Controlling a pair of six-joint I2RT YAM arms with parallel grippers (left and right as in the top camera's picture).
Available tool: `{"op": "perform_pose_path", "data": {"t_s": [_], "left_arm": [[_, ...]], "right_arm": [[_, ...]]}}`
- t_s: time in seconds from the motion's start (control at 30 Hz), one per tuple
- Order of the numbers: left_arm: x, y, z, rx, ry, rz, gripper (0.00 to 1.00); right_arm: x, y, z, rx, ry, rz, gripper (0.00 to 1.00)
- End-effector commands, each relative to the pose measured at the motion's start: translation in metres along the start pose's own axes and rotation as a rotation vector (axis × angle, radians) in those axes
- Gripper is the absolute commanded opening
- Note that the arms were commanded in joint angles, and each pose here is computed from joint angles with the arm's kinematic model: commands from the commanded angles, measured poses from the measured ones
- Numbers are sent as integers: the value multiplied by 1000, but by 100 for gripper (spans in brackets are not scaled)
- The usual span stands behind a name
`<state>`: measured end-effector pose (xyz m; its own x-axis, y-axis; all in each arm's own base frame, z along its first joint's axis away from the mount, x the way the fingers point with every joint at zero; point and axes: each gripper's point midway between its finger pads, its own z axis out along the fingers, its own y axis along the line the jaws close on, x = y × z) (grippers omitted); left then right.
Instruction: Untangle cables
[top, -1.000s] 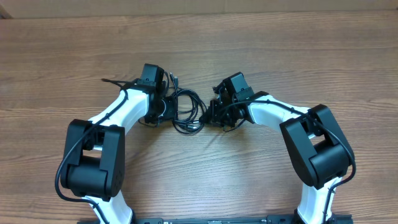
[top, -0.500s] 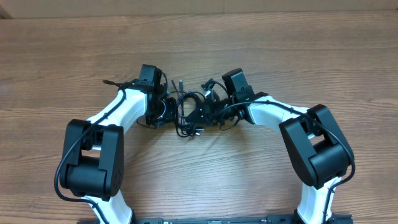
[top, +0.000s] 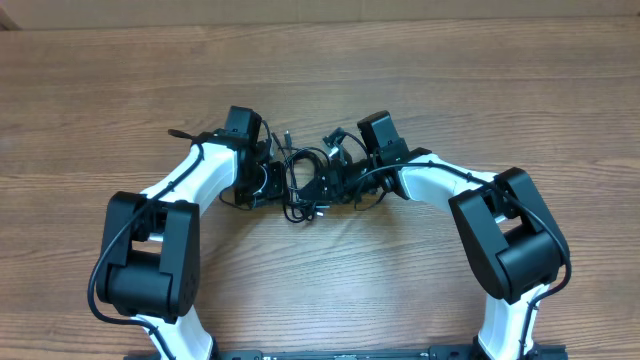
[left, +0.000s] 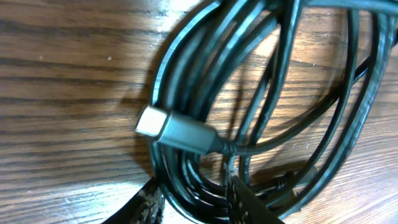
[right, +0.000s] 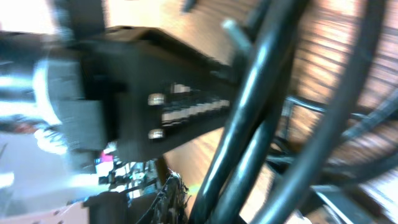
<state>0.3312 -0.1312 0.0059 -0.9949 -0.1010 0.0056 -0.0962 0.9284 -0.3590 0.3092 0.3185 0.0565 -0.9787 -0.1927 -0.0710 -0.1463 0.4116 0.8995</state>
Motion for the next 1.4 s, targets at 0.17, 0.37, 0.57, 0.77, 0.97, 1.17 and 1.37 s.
{"op": "perform_pose_path", "data": {"t_s": [0.17, 0.37, 0.57, 0.77, 0.97, 1.17, 1.37], "left_arm": [[1, -4, 8, -49, -11, 68, 45], [5, -6, 4, -37, 14, 68, 62], [-16, -1, -41, -41, 17, 55, 69], [-43, 1, -55, -31, -71, 22, 62], [-49, -5, -36, -30, -120, 36, 40], [-54, -4, -15, -43, -190, 77, 44], [-59, 1, -13, -75, -221, 86, 27]], "right_arm": [[-9, -31, -1, 171, -68, 28, 33], [-7, -55, -7, 300, -104, 147, 48], [-6, -81, -23, 490, -143, 255, 77], [-13, -85, -30, 553, -172, 257, 84], [-16, -87, -32, 566, -186, 249, 92], [-20, -85, -31, 556, -198, 231, 100], [-20, -85, -31, 556, -199, 231, 100]]}}
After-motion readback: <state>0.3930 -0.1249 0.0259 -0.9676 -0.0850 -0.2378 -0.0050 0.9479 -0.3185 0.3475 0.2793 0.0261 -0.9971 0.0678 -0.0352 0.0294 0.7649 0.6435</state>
